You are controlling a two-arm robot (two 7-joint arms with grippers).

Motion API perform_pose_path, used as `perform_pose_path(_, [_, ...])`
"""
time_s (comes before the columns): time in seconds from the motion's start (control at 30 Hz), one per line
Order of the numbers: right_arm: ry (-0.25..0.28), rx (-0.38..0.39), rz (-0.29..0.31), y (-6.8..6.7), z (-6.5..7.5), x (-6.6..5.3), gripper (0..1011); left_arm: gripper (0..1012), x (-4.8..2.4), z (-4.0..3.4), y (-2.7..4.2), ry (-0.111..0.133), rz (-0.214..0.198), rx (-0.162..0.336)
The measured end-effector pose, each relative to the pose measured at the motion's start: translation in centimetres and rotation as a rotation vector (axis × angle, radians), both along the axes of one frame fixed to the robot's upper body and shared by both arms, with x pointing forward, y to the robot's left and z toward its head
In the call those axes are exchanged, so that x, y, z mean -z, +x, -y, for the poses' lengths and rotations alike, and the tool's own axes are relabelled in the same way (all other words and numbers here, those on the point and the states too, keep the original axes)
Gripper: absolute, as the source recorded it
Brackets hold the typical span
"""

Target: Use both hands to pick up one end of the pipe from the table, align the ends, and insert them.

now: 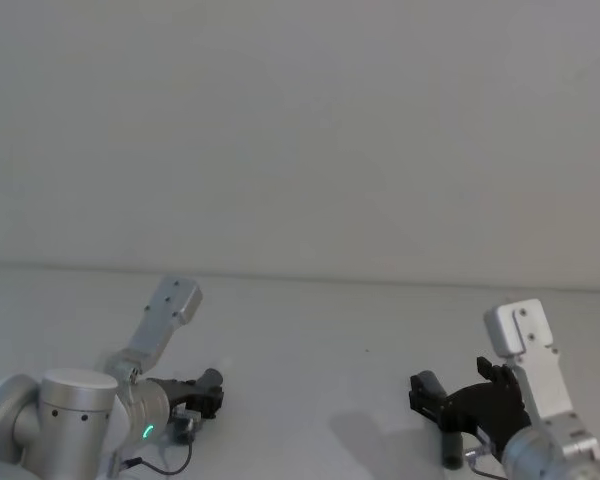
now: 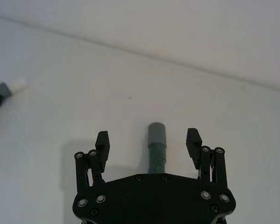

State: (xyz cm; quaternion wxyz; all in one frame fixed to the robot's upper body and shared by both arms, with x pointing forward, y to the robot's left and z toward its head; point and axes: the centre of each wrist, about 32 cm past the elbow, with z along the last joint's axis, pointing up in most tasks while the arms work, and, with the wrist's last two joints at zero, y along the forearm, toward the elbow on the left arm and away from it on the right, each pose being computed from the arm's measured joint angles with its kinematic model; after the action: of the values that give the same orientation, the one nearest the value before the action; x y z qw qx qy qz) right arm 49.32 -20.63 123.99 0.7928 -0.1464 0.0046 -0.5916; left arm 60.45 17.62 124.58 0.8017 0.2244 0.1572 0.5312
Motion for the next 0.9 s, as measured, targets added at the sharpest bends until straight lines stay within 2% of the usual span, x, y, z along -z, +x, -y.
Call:
perform_pose_path(0.23, [-0.009,0.079,-0.117,1.9,-1.1,-0.9,1000,332,0.0,0.0,0.0,0.0,0.0,0.0])
perform_pose_path(0.53, [-0.01,0.148,-0.223,3.8,-2.0,-0.9,1000,332,-0.01,0.0,0.0,0.0,0.0,0.0])
perform_pose_path(0.9, [-0.023,0.182,-0.288,5.1,-2.6,-0.4,1000,332,-0.01,0.0,0.0,0.0,0.0,0.0])
